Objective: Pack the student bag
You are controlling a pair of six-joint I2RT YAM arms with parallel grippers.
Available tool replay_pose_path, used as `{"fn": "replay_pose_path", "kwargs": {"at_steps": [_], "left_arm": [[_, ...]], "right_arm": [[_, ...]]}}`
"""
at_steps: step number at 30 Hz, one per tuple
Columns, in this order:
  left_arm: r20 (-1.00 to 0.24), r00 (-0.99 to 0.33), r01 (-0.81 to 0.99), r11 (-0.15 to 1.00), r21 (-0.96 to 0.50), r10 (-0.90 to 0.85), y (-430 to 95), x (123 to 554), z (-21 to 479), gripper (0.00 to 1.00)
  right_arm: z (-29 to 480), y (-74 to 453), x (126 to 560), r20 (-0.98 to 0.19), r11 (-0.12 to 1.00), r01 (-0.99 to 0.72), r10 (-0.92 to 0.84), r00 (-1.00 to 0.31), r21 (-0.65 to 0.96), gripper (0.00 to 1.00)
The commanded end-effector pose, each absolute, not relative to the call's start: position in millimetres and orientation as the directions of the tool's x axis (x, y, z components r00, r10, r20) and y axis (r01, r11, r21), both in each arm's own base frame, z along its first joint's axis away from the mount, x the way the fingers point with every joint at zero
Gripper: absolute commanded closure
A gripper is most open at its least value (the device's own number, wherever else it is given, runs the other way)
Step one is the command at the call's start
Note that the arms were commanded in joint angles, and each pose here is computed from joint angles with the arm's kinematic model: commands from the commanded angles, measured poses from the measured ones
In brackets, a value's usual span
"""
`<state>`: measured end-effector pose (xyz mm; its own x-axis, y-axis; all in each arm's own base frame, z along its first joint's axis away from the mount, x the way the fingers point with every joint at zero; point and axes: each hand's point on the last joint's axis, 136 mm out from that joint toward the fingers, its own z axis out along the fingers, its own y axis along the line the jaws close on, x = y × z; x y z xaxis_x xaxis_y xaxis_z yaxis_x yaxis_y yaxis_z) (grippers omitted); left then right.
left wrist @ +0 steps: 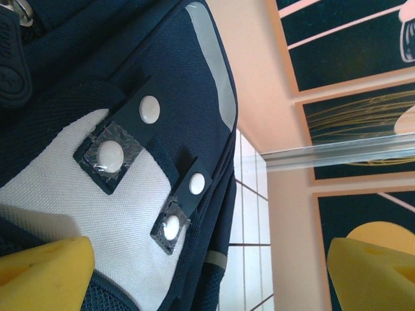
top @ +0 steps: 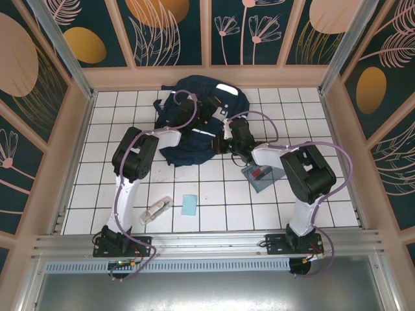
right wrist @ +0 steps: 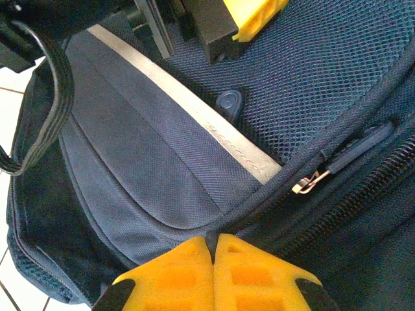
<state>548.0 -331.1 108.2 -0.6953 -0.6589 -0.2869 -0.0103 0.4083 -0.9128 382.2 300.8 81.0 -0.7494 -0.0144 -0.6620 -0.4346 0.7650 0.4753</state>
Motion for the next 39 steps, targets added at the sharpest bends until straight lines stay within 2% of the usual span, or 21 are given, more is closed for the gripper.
{"fn": "replay_pose_path", "kwargs": {"at_steps": [1,3,5,10,14,18,23,31,39], "left_arm": [[-0.316,-0.729,-0.088,0.541,-0.837,-0.607,-312.8,538.3,72.5,0.07],[-0.357,-0.731,-0.057,0.572,-0.818,-0.582,-310.6,540.0,88.2,0.06],[-0.418,-0.722,-0.022,0.622,-0.783,-0.552,-304.6,540.6,107.6,0.06],[-0.515,-0.7,0.033,0.699,-0.715,-0.494,-288.7,533.6,145.7,0.05],[-0.538,-0.697,0.027,0.732,-0.681,-0.475,-274.7,519.9,160.6,0.05],[-0.507,-0.732,0.021,0.729,-0.684,-0.455,-269.2,494.5,162.1,0.05],[-0.409,-0.815,-0.014,0.719,-0.695,-0.411,-271.6,445.9,138.8,0.13],[-0.322,-0.879,-0.062,0.753,-0.655,-0.353,-276.5,393.0,104.1,0.18],[-0.283,-0.908,-0.074,0.784,-0.616,-0.309,-283.7,386.2,86.2,0.27]], "right_arm": [[103.4,331.1,369.1,-0.677,0.722,-0.502,-0.065,-0.733,0.475,0.79],[108.0,334.5,366.0,-0.678,0.719,-0.512,-0.079,-0.731,0.469,0.68],[119.4,334.0,364.0,-0.684,0.712,-0.516,-0.068,-0.727,0.477,0.63],[144.9,321.5,363.4,-0.705,0.742,-0.494,-0.041,-0.708,0.453,0.6],[150.7,299.1,370.6,-0.714,0.8,-0.44,-0.02,-0.7,0.409,0.59],[133.9,259.3,392.5,-0.668,0.878,-0.272,0.07,-0.741,0.395,0.59],[103.4,218.9,421.9,-0.57,0.876,-0.078,0.24,-0.786,0.476,0.58],[63.3,219.0,453.9,-0.496,0.852,0.009,0.314,-0.81,0.524,0.54],[44.2,256.7,431.7,-0.409,0.779,0.018,0.348,-0.844,0.627,0.62]]}}
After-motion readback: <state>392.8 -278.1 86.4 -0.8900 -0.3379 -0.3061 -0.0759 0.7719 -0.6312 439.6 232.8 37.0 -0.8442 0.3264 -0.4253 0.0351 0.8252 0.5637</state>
